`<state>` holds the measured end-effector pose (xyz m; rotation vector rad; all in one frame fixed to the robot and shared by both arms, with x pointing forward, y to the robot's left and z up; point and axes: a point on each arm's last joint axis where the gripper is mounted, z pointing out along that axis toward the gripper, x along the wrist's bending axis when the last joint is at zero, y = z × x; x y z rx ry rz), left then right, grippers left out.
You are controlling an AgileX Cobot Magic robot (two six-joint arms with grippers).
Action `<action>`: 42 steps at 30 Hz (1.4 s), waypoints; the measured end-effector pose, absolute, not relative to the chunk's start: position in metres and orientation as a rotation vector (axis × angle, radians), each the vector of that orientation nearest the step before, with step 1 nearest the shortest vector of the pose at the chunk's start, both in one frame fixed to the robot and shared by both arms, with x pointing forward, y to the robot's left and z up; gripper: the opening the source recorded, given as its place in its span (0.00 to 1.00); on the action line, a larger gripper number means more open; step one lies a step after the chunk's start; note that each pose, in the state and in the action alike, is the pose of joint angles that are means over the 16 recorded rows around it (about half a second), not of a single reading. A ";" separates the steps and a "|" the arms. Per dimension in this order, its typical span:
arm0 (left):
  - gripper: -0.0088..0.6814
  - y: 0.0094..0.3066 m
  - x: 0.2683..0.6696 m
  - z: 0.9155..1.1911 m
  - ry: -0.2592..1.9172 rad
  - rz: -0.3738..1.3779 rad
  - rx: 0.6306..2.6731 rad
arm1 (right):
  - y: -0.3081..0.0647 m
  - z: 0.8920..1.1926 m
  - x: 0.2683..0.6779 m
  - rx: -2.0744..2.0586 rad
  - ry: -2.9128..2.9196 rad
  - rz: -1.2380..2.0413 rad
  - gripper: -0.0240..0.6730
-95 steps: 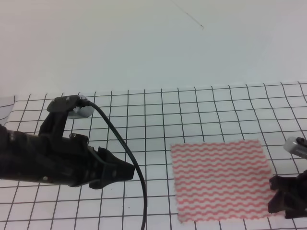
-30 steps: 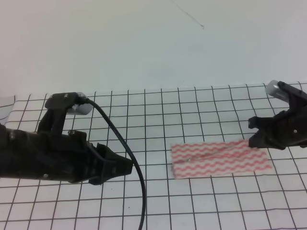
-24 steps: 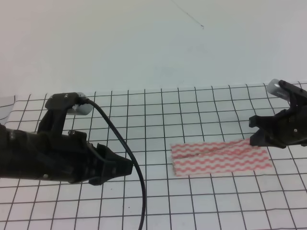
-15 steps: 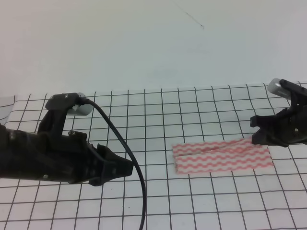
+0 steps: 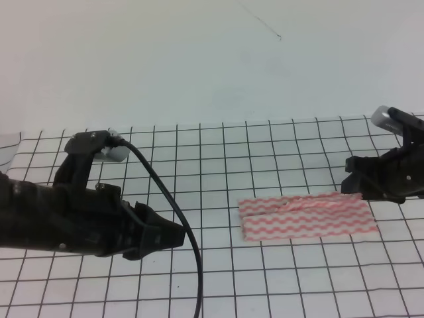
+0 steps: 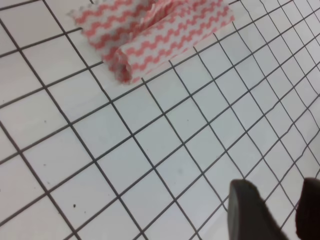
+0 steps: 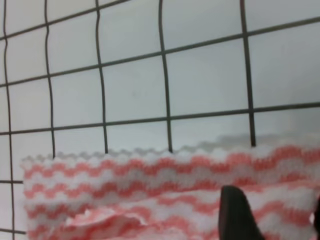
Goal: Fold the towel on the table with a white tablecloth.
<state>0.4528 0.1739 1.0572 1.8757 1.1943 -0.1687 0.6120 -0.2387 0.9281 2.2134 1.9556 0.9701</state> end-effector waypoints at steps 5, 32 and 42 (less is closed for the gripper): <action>0.31 0.174 0.453 1.057 1.193 -0.169 1.877 | -0.241 0.937 0.614 2.160 1.922 0.992 0.51; 0.31 0.174 0.452 1.057 1.191 -0.165 1.884 | -0.230 0.930 0.599 1.835 2.397 0.942 0.04; 0.31 0.174 0.452 1.057 1.192 -0.165 1.884 | -0.231 0.915 0.598 1.835 2.460 0.879 0.04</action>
